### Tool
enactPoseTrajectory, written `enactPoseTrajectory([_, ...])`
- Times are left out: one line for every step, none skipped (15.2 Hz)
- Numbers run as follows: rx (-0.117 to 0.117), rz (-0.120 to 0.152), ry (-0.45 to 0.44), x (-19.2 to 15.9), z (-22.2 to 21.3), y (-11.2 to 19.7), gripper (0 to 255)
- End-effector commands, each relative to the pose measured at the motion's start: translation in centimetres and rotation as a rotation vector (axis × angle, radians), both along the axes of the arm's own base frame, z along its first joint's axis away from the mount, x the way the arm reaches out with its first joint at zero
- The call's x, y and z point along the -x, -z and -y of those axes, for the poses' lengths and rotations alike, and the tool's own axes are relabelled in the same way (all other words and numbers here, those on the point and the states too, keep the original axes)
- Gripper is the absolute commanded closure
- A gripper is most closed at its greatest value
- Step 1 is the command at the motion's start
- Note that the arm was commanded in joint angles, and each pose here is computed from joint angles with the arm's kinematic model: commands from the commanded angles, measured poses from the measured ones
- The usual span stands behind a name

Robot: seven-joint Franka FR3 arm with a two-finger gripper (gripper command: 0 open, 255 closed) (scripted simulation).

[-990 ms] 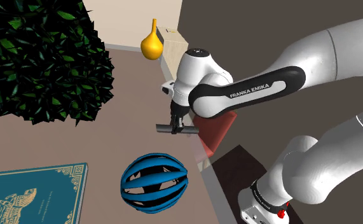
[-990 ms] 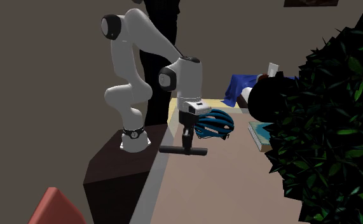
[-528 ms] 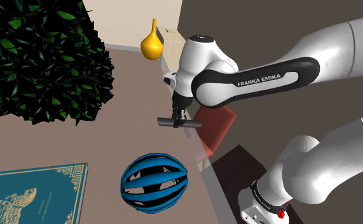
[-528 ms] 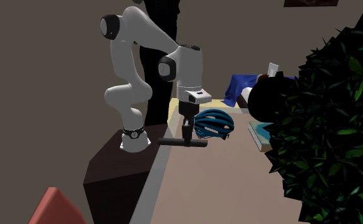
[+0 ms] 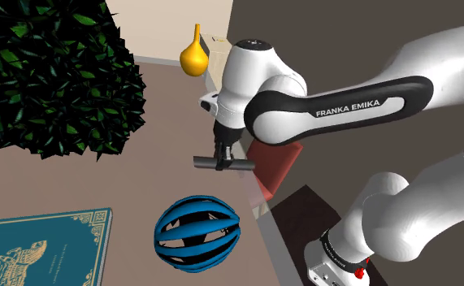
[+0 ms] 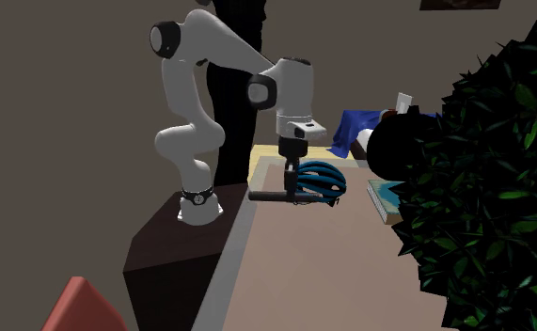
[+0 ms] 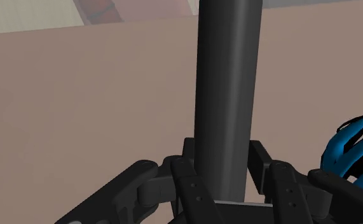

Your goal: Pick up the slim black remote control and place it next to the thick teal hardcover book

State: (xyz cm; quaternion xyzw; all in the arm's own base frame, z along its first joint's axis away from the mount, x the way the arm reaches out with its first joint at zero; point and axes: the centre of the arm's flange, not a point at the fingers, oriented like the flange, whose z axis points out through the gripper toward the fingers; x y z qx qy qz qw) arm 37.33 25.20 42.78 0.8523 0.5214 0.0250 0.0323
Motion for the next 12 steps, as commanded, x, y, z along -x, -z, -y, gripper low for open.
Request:
enactPoseTrajectory([0.000, 0.000, 0.002, 1.4, -2.1, 0.1, 255])
enactPoseTrajectory([0.000, 0.000, 0.002, 2.1, -3.2, 0.1, 255])
enactPoseTrajectory([0.000, 0.000, 0.002, 2.8, -4.3, 0.1, 255])
enactPoseTrajectory([0.000, 0.000, 0.002, 3.4, -5.4, 0.1, 255])
enactPoseTrajectory([0.000, 0.000, 0.002, 4.1, -6.6, 0.1, 255])
enactPoseTrajectory([0.000, 0.000, 0.002, 4.8, -7.7, 0.1, 255])
enactPoseTrajectory([0.000, 0.000, 0.002, 5.5, -8.8, 0.1, 255])
enactPoseTrajectory([0.000, 0.000, 0.002, 6.2, -9.9, 0.1, 255])
enactPoseTrajectory([0.000, 0.000, 0.002, 6.9, -11.0, 0.1, 255])
enactPoseTrajectory([0.000, 0.000, 0.002, 7.6, -12.2, 0.1, 255])
enactPoseTrajectory([0.000, 0.000, 0.002, 8.3, -13.3, 0.1, 255])
enactPoseTrajectory([0.000, 0.000, 0.002, 9.0, -14.4, 0.1, 255])
